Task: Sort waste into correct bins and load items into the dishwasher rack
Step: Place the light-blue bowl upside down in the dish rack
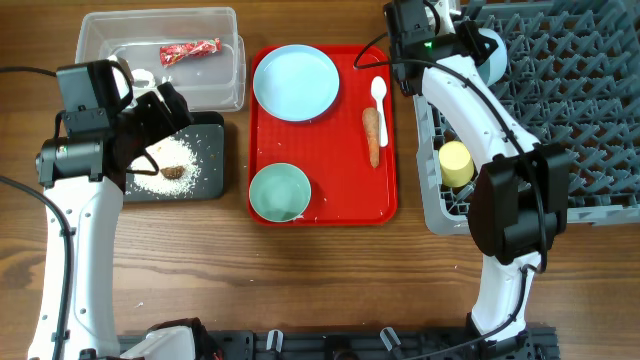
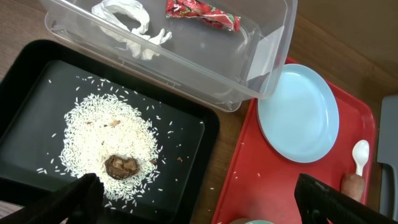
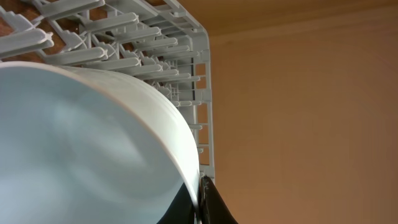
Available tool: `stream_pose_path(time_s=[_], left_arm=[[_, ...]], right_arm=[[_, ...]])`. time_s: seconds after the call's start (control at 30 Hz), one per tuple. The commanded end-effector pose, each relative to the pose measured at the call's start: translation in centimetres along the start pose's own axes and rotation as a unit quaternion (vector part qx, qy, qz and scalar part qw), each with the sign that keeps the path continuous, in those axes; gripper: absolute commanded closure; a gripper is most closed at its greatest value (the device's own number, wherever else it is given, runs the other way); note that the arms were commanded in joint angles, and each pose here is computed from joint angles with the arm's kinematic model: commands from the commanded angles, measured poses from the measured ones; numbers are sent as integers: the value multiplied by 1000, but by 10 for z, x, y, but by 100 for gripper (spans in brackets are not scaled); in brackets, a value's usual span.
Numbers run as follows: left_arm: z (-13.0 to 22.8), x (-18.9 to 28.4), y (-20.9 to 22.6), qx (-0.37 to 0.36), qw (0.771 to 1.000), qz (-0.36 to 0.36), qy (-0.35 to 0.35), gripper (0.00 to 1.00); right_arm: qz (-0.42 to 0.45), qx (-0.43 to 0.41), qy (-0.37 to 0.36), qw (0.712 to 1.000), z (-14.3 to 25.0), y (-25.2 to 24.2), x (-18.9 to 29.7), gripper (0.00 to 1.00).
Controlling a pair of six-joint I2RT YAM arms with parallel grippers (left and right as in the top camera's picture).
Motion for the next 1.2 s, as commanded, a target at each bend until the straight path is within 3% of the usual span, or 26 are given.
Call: stream_pose_path(time_s=[0.0, 0.33, 0.6, 0.77, 0.93, 1.17], left_arm=[[-3, 0, 2, 0, 1000, -7, -5, 0], [-3, 0, 2, 0, 1000, -7, -5, 0], [-3, 0, 2, 0, 1000, -7, -5, 0], [-3, 0, 2, 0, 1000, -7, -5, 0], [-3, 0, 2, 0, 1000, -7, -5, 0], [-3, 0, 2, 0, 1000, -7, -5, 0]], right_arm=[[8, 14, 5, 1000, 2, 4, -2, 96], [-34, 14, 2, 999, 2, 12, -9, 96], [30, -125, -59, 990, -44, -25, -25, 96], [44, -36, -69, 996, -58, 10, -41, 96], [38, -8, -61, 997, -55, 42, -51, 96], [48, 1, -79, 996, -64, 53, -12, 94]])
Point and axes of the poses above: each gripper's point midway between its finger pads, its own x axis back along the fingers, its own y axis along the line the jaws close on, z = x × y, the point moved 6 cm from there along x, back along the fingers, and after that the axes turned 4 degrees about -x, right-handed, at the moved point
